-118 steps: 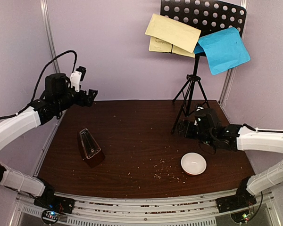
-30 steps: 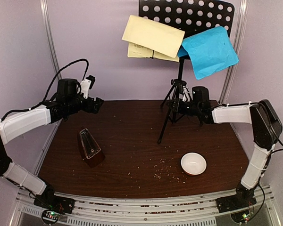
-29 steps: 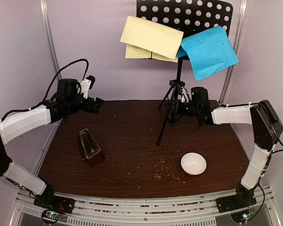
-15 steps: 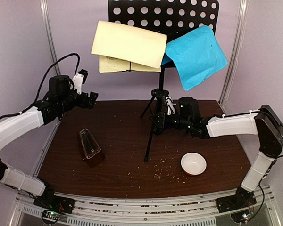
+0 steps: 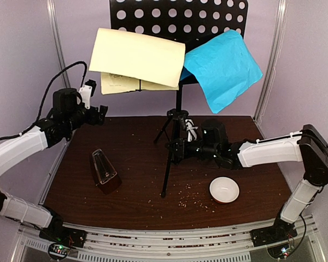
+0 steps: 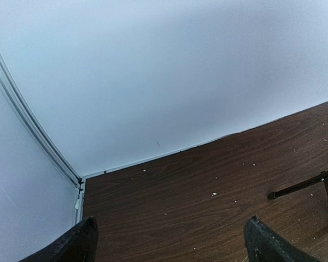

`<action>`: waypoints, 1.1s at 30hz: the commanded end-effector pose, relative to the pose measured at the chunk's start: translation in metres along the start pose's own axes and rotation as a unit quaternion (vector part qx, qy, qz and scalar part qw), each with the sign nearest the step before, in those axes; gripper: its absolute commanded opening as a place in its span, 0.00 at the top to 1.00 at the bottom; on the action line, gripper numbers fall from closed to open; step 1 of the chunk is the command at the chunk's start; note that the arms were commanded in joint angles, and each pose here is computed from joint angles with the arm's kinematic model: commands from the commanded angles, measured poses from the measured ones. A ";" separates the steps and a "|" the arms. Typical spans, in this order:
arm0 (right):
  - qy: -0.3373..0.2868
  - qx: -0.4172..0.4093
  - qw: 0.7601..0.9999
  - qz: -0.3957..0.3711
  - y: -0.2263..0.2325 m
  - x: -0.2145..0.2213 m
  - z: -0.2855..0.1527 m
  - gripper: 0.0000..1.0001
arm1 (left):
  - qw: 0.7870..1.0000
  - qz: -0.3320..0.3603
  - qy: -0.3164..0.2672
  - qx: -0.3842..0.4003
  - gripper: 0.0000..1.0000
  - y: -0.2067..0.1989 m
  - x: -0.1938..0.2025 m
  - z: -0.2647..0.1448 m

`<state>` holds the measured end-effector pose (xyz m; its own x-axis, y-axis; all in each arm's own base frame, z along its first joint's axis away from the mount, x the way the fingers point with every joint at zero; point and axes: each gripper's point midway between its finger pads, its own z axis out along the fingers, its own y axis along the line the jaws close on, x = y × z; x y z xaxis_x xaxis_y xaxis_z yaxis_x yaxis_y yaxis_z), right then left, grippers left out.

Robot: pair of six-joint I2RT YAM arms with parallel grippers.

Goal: Pack up the instrument practice props

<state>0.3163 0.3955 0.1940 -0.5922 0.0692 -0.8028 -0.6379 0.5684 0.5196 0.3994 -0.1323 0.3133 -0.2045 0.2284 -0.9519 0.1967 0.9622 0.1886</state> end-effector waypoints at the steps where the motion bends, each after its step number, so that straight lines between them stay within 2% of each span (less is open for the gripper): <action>1: 0.007 0.000 0.999 0.031 0.004 0.005 -0.008 0.71 | 0.999 0.006 -0.038 -0.018 0.04 0.009 -0.016 -0.009; 6: -0.004 0.010 1.000 0.023 0.004 0.001 -0.021 0.42 | 0.998 0.010 -0.047 -0.030 0.04 0.014 -0.019 -0.014; 11: -0.015 0.038 0.999 0.018 -0.006 0.002 -0.045 0.28 | 0.998 0.011 -0.058 -0.031 0.04 0.016 -0.027 -0.019; 14: -0.019 0.051 0.998 0.014 -0.010 0.003 -0.060 0.24 | 0.998 -0.001 -0.061 -0.024 0.02 0.016 -0.034 -0.021; 19: 0.015 0.091 0.995 -0.033 -0.009 0.003 -0.077 0.24 | 0.995 -0.065 -0.054 0.044 0.02 0.000 -0.051 -0.029; 23: 0.057 0.099 0.989 -0.089 0.016 0.012 -0.078 0.27 | 0.984 -0.116 -0.039 0.126 0.02 -0.023 -0.055 -0.044; 27: 0.096 0.066 0.984 -0.131 0.066 0.030 -0.067 0.36 | 0.971 -0.164 -0.015 0.173 0.02 -0.036 -0.044 -0.061; 30: 0.099 0.021 0.984 -0.148 0.113 0.033 -0.058 0.43 | 0.962 -0.194 -0.024 0.192 0.02 -0.037 -0.041 -0.081; 33: 0.095 -0.027 0.981 -0.165 0.160 0.034 -0.054 0.46 | 0.958 -0.201 -0.045 0.199 0.02 -0.031 -0.053 -0.106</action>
<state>0.1995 0.4183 0.2509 -0.4805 -0.2143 -0.8504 -0.7751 0.5574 0.2975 0.3291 -0.1603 0.3626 -0.2624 -0.0940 -0.9604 0.4283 0.8805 -0.2032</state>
